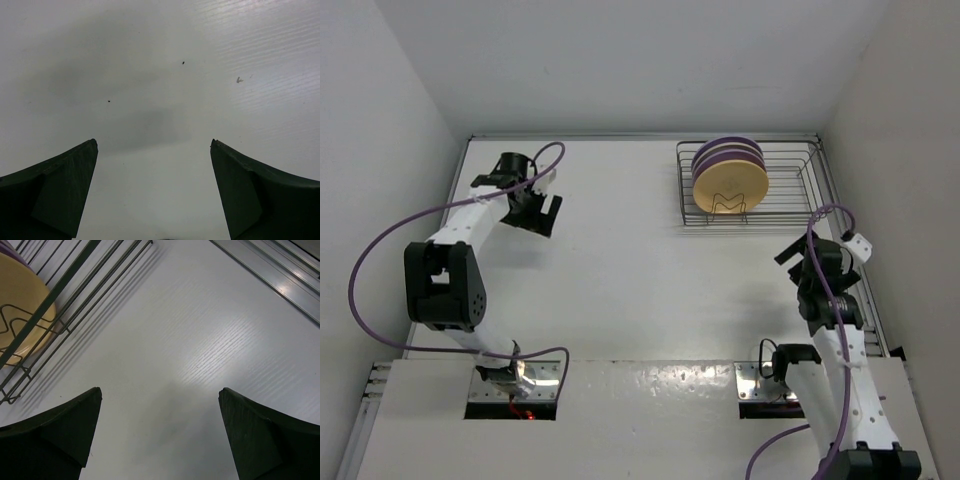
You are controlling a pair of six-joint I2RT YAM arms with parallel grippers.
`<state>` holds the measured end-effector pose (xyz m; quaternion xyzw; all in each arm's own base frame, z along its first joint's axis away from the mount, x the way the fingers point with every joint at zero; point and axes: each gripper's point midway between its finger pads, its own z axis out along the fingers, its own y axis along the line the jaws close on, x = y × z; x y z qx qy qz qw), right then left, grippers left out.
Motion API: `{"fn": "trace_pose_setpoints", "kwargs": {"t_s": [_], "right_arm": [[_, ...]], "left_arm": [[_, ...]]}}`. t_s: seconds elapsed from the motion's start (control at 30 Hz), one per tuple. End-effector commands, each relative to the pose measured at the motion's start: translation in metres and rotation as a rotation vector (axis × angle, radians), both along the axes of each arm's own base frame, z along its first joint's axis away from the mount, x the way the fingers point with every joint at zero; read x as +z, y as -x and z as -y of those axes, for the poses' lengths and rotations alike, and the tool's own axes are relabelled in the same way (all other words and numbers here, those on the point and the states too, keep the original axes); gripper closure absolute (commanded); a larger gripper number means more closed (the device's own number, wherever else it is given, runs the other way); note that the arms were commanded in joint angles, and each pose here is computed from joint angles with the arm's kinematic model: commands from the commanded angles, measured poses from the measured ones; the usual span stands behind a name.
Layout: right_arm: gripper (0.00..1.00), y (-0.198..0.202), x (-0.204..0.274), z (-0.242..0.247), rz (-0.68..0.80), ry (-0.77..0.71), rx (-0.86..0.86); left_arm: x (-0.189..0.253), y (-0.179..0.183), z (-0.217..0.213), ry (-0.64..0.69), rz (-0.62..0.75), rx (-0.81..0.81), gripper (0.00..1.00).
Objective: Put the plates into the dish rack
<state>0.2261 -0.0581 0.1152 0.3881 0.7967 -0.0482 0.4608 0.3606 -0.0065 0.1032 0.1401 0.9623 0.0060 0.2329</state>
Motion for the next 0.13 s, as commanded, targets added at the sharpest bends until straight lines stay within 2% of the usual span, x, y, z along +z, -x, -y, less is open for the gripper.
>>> {"fn": "trace_pose_setpoints", "kwargs": {"t_s": [0.0, 0.1], "right_arm": [[0.01, -0.0095, 0.0221, 0.0042, 0.064, -0.012, -0.049], [0.01, -0.0112, 0.0242, 0.0061, 0.070, -0.011, -0.061]], "left_arm": [[0.0150, -0.0028, 0.0056, 0.032, 0.056, 0.000, 0.00], [0.0150, -0.0027, 0.0075, 0.041, 0.056, -0.005, 0.00]]}}
